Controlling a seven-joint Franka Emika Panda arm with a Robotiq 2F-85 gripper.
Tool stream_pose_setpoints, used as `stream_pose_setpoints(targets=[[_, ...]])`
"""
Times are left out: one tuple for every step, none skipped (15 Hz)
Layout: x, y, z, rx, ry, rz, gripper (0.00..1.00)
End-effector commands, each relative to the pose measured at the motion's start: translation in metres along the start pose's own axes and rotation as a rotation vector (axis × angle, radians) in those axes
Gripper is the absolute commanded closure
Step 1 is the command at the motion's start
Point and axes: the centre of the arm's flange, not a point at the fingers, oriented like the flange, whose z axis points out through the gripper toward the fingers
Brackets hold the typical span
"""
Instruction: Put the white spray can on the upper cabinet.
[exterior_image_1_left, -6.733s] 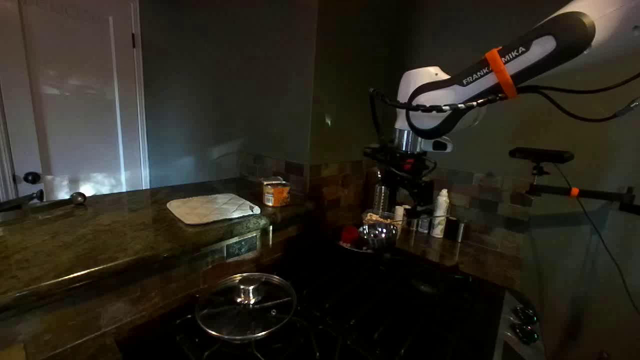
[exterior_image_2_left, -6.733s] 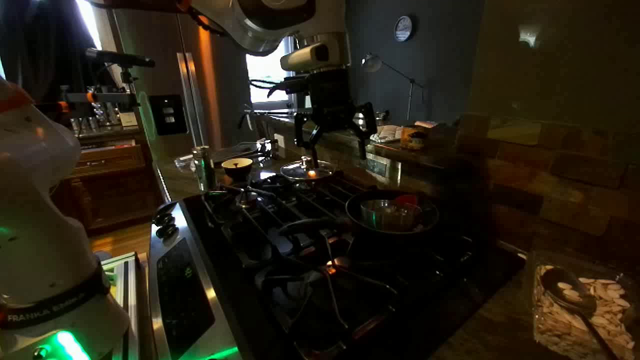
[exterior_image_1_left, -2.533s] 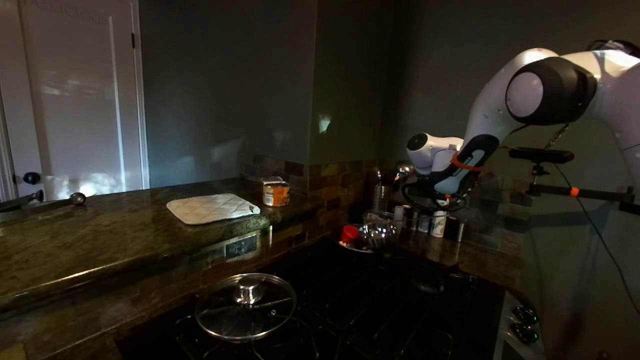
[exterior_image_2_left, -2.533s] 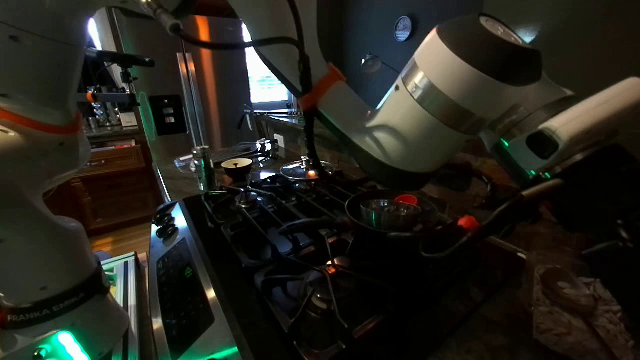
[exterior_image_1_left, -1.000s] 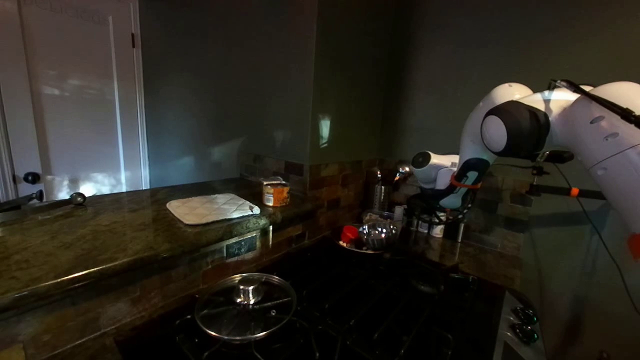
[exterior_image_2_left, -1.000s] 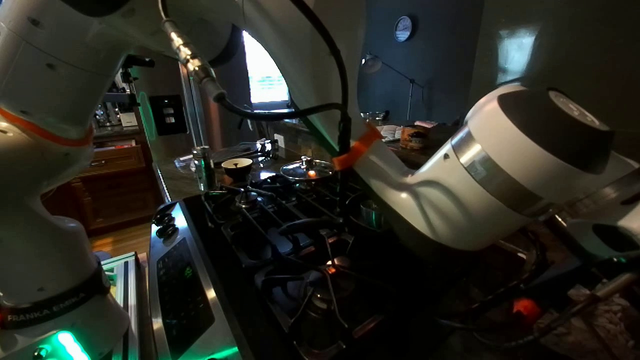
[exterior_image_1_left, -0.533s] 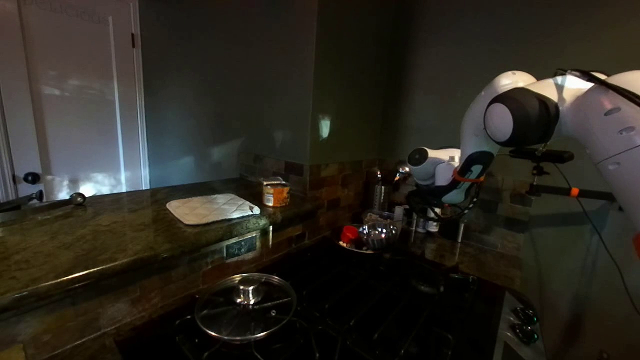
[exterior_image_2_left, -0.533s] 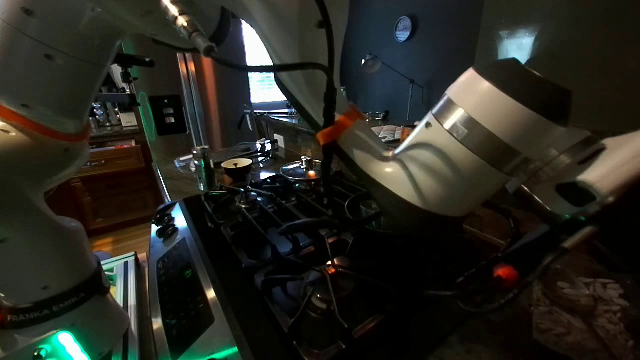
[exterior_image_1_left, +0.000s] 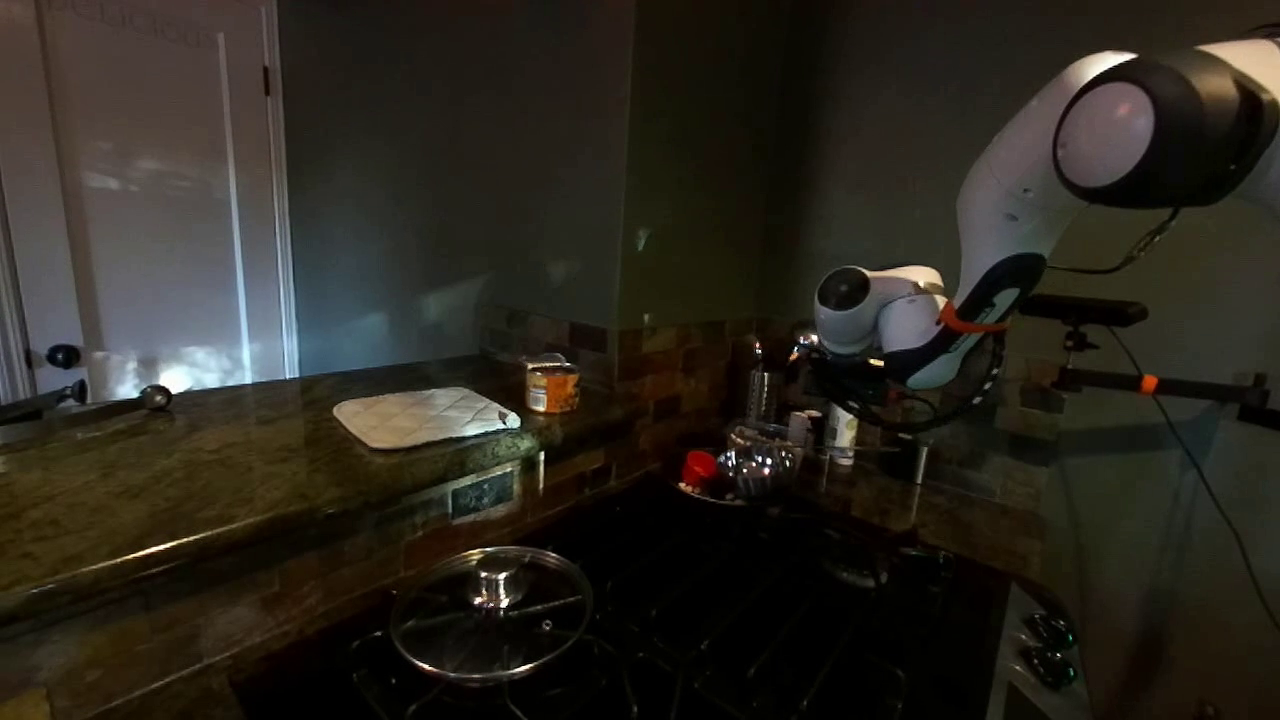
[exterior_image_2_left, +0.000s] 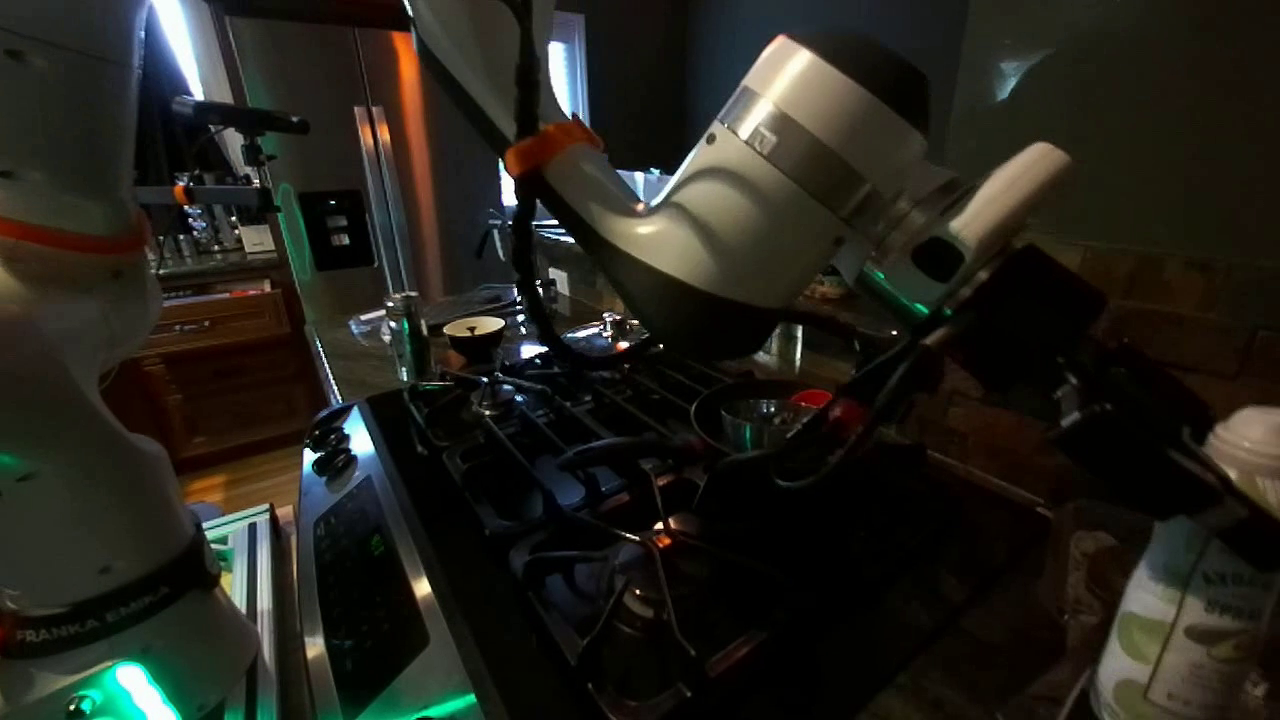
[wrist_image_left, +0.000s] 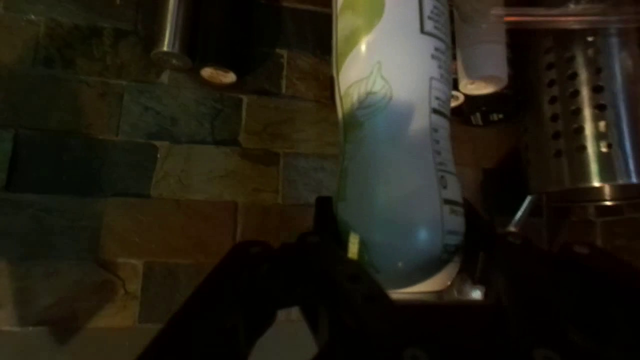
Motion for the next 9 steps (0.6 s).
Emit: stream_pose_setpoints(targets=[[0.009, 0.017, -0.05, 0.046, 0.111, 0.01, 0.67], [0.015, 0.017, -0.06, 0.061, 0.135, 0.007, 0.67], [0.021, 0.016, -0.074, 0.099, 0.158, -0.007, 0.67], [0.027, 0.015, -0.086, 0.124, 0.183, -0.016, 0.67], [0.031, 0.013, -0.101, 0.183, 0.164, -0.05, 0.67], [0.031, 0.009, -0.116, 0.239, 0.137, -0.092, 0.67], [0.029, 0.002, -0.132, 0.287, 0.106, -0.12, 0.67], [0.025, -0.005, -0.147, 0.33, 0.077, -0.143, 0.67], [0.023, -0.012, -0.165, 0.38, 0.047, -0.17, 0.67]])
